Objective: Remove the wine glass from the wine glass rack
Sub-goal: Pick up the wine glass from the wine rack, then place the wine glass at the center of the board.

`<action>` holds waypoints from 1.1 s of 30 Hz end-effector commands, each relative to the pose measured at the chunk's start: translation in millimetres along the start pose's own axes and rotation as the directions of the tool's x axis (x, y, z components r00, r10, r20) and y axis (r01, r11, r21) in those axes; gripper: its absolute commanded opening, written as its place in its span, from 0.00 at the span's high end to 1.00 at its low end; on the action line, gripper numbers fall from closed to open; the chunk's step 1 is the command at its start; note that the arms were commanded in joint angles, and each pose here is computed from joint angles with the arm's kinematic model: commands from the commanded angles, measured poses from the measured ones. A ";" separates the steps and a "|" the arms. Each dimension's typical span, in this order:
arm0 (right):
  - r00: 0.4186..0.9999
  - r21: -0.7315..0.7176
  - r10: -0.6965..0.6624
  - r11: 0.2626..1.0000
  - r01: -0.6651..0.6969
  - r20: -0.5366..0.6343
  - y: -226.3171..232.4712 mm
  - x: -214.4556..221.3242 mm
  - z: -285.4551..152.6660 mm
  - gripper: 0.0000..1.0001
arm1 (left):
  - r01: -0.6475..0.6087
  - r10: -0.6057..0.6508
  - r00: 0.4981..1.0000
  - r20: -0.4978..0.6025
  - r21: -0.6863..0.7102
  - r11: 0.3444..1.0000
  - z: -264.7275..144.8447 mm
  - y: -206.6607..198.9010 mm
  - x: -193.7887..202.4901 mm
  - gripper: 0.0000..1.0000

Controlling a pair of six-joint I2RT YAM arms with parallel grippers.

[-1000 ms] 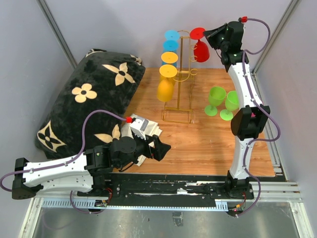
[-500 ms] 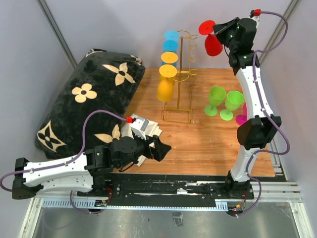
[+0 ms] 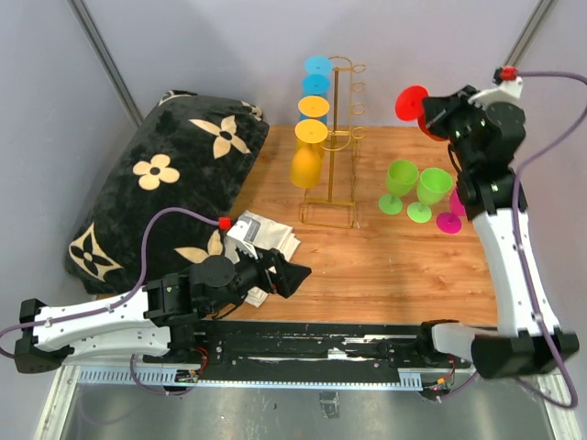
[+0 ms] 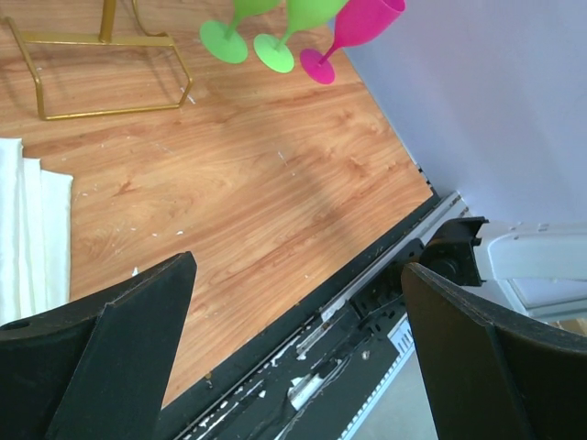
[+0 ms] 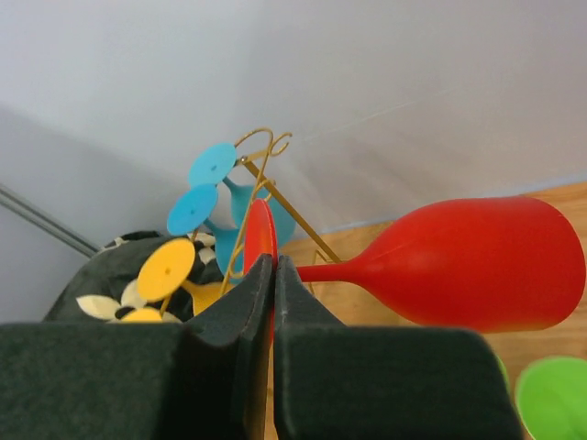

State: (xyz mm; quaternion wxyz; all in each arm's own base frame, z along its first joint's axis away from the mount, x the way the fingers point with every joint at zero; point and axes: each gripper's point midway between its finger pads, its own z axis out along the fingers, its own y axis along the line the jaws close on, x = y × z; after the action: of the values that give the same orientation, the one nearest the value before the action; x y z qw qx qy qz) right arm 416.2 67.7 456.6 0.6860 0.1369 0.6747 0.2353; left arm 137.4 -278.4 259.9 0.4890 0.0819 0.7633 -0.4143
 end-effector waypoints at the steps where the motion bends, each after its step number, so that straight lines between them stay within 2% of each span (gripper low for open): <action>1: 0.993 0.054 -0.104 0.993 0.102 0.047 -14.7 -5.3 -62.1 0.99 | 0.029 -0.030 0.998 0.054 0.013 0.999 -1.3 -2.0 -11.2 0.00; 4: 0.996 0.056 -0.081 0.995 0.079 0.030 -20.9 11.1 -93.5 0.99 | 0.020 -0.020 0.998 0.057 0.006 1.000 0.3 -2.0 -12.4 0.00; 6: 0.997 0.005 -0.071 0.997 0.071 0.003 -15.8 24.2 -107.8 0.99 | 0.014 -0.015 0.998 0.054 0.006 1.000 2.4 -3.1 -11.6 0.00; 15: 0.966 -0.106 -0.046 0.994 0.020 -0.254 -9.1 91.3 -147.3 0.99 | 0.053 -0.053 0.997 0.061 0.010 0.999 6.7 -10.1 -15.7 0.00; 23: 0.856 -0.203 0.085 0.955 -0.215 -0.509 1.0 170.6 -165.4 0.99 | 0.080 -0.082 0.993 0.083 0.029 0.996 3.4 -10.2 -18.5 0.00; 28: 0.780 -0.269 0.059 0.920 -0.285 -0.624 9.1 203.5 -179.0 0.99 | 0.076 -0.077 0.994 0.082 0.014 0.997 6.7 -7.9 -15.9 0.00; 33: 0.763 -0.352 0.000 0.887 -0.298 -0.647 21.3 215.4 -181.9 0.99 | 0.146 -0.154 0.980 0.129 0.068 0.987 11.5 -21.3 -27.1 0.00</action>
State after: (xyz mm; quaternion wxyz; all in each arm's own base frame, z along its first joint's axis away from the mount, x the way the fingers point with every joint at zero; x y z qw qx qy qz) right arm 238.4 150.4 254.6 0.4032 0.0171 0.8121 0.4214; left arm 141.6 -287.2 271.9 0.4938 0.0522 0.7480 -0.4404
